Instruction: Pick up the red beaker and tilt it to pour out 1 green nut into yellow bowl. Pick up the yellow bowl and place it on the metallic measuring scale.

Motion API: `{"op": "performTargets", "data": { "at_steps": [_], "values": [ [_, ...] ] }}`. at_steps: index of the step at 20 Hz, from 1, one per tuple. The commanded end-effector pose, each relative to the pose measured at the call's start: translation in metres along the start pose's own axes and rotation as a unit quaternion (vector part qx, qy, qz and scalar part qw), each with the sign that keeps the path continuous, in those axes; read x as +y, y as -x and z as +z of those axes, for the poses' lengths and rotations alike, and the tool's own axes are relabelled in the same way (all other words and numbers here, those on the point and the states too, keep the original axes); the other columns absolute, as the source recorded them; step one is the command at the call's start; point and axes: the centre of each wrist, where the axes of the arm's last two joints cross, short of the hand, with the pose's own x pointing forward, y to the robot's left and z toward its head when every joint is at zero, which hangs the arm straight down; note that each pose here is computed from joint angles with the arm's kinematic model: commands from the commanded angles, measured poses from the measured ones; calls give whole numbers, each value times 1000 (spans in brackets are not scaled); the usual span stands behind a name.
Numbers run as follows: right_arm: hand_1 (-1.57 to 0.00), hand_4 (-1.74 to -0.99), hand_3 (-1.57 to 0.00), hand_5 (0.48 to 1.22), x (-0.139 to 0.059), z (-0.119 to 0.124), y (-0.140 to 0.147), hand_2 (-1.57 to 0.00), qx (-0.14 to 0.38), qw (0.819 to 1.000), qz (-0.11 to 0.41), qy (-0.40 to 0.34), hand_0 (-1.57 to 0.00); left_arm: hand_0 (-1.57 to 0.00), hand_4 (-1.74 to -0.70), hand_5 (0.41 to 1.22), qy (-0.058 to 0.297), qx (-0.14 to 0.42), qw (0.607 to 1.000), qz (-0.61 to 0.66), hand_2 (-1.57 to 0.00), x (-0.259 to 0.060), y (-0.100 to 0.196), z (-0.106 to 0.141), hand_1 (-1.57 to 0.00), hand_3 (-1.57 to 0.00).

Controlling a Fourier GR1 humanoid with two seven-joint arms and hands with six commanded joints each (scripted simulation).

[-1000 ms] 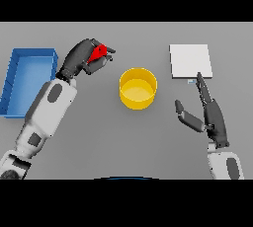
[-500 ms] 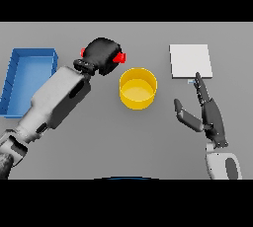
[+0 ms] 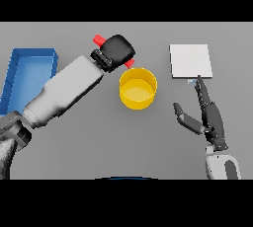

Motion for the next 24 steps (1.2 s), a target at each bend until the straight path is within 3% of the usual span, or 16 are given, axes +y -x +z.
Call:
{"op": "performTargets", "data": {
  "at_steps": [1,10,18,21,24],
  "values": [
    [1,-1221,1,610,4,-2,-2,1,-1,1000,-1,0,1,-1571,-1727,1219,3,-5,1000,-21,-1571,2,-5,-2,-1571,-1458],
    [1,-1148,1,566,7,-6,3,1,-6,1000,6,8,1,-1571,-1738,1221,39,-31,974,-221,-1571,18,-14,-10,-1571,-1556],
    [1,-1135,1,580,2,-3,-3,1,-16,1000,5,10,1,-1571,-1732,1221,42,-45,936,-346,-1571,20,-22,-19,-1571,-1568],
    [1,-1128,1,575,2,-1,-2,1,-14,1000,6,13,1,-1571,-1733,1221,32,-48,916,-398,-1571,37,-31,-20,-1571,-1570],
    [1,-1137,1,568,5,-2,-1,1,-6,1000,3,16,1,-1571,-1731,1221,24,-39,897,-440,-1571,77,-24,-16,-1571,-1570]
  ]
}}
